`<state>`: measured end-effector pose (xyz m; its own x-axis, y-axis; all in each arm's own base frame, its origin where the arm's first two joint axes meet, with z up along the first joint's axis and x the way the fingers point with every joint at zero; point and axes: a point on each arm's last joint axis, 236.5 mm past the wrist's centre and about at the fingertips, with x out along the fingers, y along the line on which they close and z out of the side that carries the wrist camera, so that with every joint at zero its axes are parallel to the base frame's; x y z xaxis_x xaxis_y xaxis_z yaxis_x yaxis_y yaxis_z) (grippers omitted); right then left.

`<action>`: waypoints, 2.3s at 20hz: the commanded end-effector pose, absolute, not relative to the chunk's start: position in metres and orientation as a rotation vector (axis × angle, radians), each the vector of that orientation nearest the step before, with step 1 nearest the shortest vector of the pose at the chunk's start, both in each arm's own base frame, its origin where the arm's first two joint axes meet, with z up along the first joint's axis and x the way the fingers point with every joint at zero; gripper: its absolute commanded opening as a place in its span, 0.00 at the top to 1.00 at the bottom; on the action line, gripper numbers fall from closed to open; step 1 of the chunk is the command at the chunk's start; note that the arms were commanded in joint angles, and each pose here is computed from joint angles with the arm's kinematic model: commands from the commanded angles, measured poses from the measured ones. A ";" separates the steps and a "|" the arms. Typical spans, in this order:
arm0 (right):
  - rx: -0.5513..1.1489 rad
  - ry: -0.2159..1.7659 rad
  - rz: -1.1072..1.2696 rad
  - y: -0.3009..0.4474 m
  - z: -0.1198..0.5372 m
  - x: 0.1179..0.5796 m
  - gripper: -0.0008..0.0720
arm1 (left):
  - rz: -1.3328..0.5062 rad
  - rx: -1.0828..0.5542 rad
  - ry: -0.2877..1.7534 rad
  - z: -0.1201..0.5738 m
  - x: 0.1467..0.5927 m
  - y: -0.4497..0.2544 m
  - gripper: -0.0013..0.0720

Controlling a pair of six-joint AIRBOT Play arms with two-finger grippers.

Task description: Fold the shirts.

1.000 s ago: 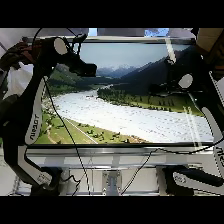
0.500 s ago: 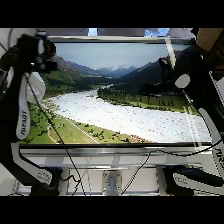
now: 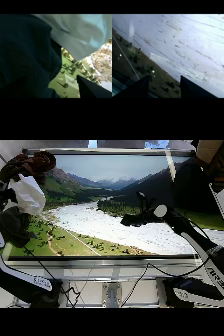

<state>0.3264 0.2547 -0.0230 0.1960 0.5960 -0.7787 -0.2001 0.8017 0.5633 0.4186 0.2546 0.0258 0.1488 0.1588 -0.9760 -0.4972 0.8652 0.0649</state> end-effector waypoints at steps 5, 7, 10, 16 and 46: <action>0.494 1.292 0.642 0.299 -0.019 0.298 0.37 | 0.516 -0.424 1.453 -0.049 0.385 0.295 0.04; 0.516 1.298 0.635 0.301 -0.018 0.298 0.37 | 0.541 -0.414 1.408 -0.049 0.387 0.312 0.04; 0.532 1.304 0.623 0.300 -0.018 0.299 0.38 | 0.590 -0.451 1.394 -0.048 0.370 0.334 0.04; 0.562 1.277 0.589 0.299 -0.017 0.308 0.39 | 0.562 -0.648 1.319 -0.048 0.361 0.342 0.04; 0.182 1.137 0.171 0.051 0.013 0.410 0.44 | -1.346 -0.503 1.089 0.106 0.368 -0.491 0.03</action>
